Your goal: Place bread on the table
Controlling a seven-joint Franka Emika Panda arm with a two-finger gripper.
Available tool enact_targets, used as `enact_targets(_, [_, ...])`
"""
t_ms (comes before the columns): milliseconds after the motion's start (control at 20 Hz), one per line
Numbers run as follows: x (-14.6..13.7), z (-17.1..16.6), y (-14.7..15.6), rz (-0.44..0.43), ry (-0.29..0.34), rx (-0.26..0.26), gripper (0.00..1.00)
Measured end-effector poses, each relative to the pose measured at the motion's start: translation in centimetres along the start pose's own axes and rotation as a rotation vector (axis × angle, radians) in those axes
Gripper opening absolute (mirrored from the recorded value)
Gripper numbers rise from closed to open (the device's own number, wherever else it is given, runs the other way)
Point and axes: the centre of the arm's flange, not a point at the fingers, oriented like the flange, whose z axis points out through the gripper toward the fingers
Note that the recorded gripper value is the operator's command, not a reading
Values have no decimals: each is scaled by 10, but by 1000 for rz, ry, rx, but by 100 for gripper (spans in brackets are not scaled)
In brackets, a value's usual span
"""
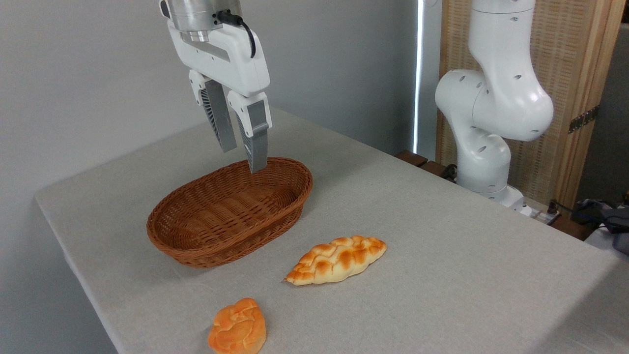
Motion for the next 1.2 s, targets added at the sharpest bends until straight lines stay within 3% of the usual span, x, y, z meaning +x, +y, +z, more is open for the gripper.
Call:
enact_targets(450, [-11,-8,-7,-19,10,10,100])
enact_targets(750, [-33,-18,-25,-68,23,18,100])
enact_targets(1200, [-37,-19,-23,-71,13,10,100])
